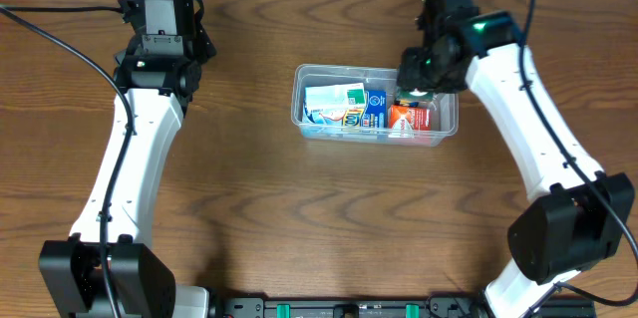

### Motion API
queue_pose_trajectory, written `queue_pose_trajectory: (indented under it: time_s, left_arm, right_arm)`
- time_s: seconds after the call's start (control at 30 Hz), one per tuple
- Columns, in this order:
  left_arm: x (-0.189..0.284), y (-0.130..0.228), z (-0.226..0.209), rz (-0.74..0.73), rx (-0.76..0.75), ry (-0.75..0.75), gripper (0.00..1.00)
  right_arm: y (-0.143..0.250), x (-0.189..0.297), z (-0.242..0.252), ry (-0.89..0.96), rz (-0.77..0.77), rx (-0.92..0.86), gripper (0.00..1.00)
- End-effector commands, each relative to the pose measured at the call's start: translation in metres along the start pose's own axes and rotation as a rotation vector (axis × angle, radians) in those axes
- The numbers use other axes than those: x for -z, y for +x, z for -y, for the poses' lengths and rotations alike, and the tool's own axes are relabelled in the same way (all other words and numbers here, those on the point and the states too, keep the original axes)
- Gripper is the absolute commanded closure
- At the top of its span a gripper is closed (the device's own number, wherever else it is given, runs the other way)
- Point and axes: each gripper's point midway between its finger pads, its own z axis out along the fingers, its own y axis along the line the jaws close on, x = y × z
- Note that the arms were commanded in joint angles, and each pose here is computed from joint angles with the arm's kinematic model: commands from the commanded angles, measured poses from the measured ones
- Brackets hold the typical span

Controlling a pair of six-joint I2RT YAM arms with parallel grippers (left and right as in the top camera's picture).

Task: Pack container
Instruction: 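Carry the green tin into the container and release it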

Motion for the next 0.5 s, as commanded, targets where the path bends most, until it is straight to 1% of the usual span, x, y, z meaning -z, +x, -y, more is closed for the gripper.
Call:
queue_pose_trajectory:
  time_s: [0.0,0.3,0.47]
  left_arm:
    - [-0.001,-0.002,-0.003,0.006,0.016,-0.013,0.02]
    - [-0.001,-0.002,-0.003,0.006,0.016,-0.013,0.02]
    - [-0.001,-0.002,-0.003,0.006,0.016,-0.013,0.02]
  right_arm:
    - [0.009,-0.009,0.002,0.077,0.001,-0.031,0.53]
    - [0.035,-0.036,0.011,0.120,-0.054,-0.038,0.52]
    - [0.042,-0.055,0.014,0.122,-0.051,-0.038,0.52]
